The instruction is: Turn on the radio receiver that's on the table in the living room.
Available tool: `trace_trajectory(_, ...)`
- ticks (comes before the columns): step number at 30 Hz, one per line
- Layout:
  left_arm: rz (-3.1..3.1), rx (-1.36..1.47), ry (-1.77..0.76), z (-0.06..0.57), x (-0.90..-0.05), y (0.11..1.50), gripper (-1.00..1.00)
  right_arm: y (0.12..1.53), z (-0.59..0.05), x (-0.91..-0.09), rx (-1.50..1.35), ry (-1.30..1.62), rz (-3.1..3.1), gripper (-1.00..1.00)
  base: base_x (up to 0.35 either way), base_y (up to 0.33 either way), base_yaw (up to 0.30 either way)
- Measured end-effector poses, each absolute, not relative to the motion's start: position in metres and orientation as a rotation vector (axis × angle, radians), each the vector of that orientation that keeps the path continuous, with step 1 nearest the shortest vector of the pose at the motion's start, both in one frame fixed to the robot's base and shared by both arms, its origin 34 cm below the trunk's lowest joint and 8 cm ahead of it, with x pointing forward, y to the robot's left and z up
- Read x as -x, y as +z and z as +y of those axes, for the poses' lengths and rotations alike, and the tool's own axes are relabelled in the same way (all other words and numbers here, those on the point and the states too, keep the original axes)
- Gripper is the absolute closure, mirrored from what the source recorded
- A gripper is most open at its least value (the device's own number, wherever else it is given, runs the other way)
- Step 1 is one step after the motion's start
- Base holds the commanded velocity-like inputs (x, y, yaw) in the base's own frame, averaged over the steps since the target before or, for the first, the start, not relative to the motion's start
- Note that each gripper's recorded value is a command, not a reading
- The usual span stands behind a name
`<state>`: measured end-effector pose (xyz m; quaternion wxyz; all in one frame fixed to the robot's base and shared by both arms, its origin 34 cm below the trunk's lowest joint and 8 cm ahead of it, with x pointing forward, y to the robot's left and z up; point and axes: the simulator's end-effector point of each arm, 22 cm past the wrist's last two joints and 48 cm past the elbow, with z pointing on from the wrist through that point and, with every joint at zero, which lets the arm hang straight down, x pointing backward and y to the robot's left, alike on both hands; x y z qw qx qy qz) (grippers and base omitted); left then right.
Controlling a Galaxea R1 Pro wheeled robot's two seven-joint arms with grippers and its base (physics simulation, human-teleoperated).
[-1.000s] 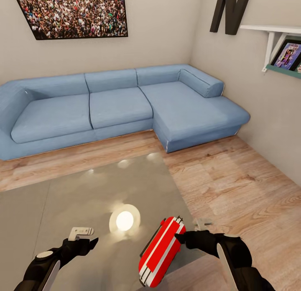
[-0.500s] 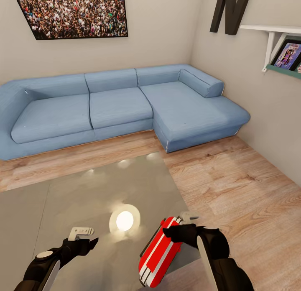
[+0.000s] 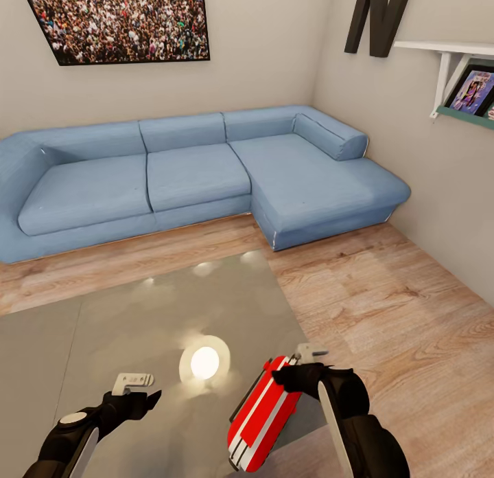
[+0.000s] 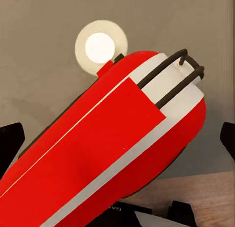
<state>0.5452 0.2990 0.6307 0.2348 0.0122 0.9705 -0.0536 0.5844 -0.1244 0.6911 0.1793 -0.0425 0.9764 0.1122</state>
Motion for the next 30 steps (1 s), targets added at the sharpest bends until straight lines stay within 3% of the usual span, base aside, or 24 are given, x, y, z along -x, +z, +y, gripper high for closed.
trace_trajectory(9,2.663,-0.033,-0.148,0.299,-0.545,0.631,-1.00,0.697,-0.124,-0.599,0.041,0.340,2.696,-1.00,0.000,0.000,0.000)
trace_trajectory(19,2.663,-0.034,-0.147,0.299,-0.545,0.631,-1.00,0.700,-0.124,-0.617,-0.368,0.413,2.603,-1.00,0.000,0.000,0.000)
trace_trajectory(30,2.662,-0.034,-0.146,0.299,-0.545,0.631,-1.00,0.702,-0.124,-0.624,-0.423,0.413,2.554,-1.00,0.000,0.000,0.000)
